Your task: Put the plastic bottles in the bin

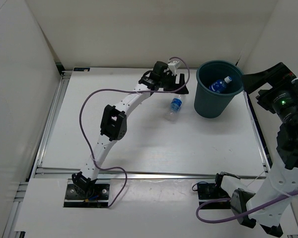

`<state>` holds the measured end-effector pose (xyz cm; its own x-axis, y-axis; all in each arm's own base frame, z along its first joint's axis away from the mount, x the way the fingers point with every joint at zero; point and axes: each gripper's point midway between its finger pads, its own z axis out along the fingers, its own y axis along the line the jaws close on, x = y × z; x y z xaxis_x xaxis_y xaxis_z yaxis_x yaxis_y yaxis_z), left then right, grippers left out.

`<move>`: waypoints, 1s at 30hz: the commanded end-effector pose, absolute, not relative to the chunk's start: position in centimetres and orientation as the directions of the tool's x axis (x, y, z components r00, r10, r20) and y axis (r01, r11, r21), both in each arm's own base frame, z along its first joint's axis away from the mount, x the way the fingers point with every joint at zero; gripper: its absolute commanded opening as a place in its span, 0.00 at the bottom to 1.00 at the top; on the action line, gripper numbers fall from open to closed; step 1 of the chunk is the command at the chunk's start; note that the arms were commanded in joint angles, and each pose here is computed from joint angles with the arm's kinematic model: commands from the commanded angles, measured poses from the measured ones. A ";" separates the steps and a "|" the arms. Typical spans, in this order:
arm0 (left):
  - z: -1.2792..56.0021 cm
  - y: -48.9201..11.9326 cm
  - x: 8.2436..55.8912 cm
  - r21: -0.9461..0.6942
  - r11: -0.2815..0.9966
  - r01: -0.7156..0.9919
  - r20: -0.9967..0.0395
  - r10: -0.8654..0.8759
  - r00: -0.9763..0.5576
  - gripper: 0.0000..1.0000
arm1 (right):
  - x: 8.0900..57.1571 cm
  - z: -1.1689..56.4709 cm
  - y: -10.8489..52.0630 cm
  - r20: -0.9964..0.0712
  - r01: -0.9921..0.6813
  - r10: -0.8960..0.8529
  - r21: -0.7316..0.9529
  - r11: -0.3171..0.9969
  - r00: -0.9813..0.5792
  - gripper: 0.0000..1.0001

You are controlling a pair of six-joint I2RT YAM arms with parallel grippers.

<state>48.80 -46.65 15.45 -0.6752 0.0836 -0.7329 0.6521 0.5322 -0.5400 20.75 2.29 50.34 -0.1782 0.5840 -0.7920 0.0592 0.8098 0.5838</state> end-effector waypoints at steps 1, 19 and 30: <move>12.7 -44.8 51.9 -0.465 0.653 0.598 -0.754 0.062 -0.654 1.00 | 19.1 51.3 2.8 -0.819 0.030 0.549 0.553 0.833 -0.165 0.99; 2.6 -45.4 45.1 -0.508 0.660 0.553 -0.579 0.214 -0.787 0.97 | 17.8 51.4 3.8 -0.826 -0.006 0.526 0.538 0.843 -0.200 0.99; 3.7 -38.0 42.7 -0.389 0.812 0.436 -0.499 0.212 -0.840 0.38 | 17.9 50.8 4.8 -0.819 -0.057 0.523 0.549 0.834 -0.235 0.99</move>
